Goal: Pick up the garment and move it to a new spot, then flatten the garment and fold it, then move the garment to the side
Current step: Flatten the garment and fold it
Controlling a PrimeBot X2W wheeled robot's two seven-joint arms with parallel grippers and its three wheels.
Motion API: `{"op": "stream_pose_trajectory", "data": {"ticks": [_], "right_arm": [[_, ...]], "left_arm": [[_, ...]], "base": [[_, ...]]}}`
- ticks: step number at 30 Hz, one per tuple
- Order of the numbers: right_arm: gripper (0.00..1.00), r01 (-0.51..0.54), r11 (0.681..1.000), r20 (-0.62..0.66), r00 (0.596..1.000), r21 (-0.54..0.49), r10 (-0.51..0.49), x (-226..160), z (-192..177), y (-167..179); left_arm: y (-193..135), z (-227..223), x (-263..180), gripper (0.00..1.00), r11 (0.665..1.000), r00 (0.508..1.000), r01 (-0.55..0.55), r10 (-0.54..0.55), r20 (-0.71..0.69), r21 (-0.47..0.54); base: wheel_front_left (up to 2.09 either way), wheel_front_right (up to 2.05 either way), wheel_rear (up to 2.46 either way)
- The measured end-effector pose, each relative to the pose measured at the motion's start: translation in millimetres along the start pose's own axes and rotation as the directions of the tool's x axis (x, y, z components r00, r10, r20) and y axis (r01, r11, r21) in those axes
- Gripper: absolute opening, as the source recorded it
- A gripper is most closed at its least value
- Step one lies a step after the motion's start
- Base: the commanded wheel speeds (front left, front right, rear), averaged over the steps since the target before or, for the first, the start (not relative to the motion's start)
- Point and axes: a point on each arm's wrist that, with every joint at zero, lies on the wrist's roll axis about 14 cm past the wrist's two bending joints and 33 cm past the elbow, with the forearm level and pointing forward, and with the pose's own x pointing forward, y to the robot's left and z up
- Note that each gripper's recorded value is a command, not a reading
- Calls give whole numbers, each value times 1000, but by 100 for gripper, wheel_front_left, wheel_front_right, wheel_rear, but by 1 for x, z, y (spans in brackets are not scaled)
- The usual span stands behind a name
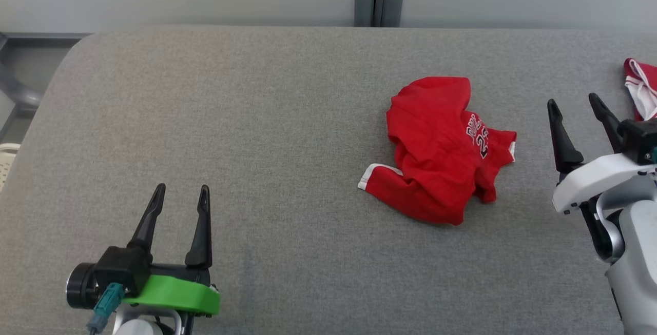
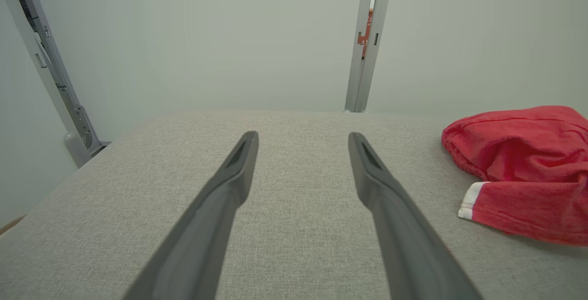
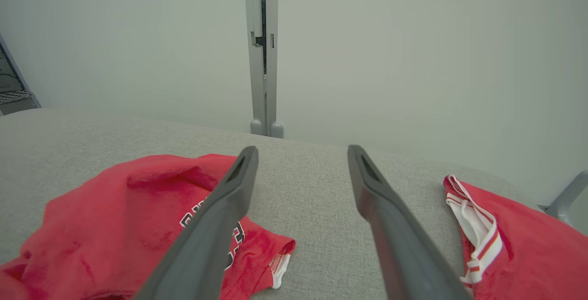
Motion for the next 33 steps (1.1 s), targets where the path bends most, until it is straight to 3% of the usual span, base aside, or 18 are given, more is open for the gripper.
{"op": "stream_pose_trajectory", "data": {"ticks": [11,22,23,24,25,33], "right_arm": [[100,-44,999,-250,967,14,46,40,-90,11],[100,-52,996,-426,901,77,80,39,-160,32],[49,-50,995,-429,900,84,82,39,-162,33],[33,-49,995,-432,898,89,83,40,-162,34],[1,-49,994,-433,897,93,85,39,-163,35],[0,-53,993,-361,928,110,90,46,-138,37]], "left_arm": [[6,-15,15,100,999,999,-27,28,-42,17],[21,-27,15,100,997,994,-78,80,-79,28],[23,-27,15,100,996,993,-82,84,-81,29],[23,-27,15,100,996,993,-83,86,-81,30],[23,-27,15,100,996,993,-83,85,-81,32],[19,-24,16,100,997,995,-72,74,-69,30]], "base": [[0,0,0],[0,0,0],[0,0,0],[0,0,0],[0,0,0],[0,0,0]]}}
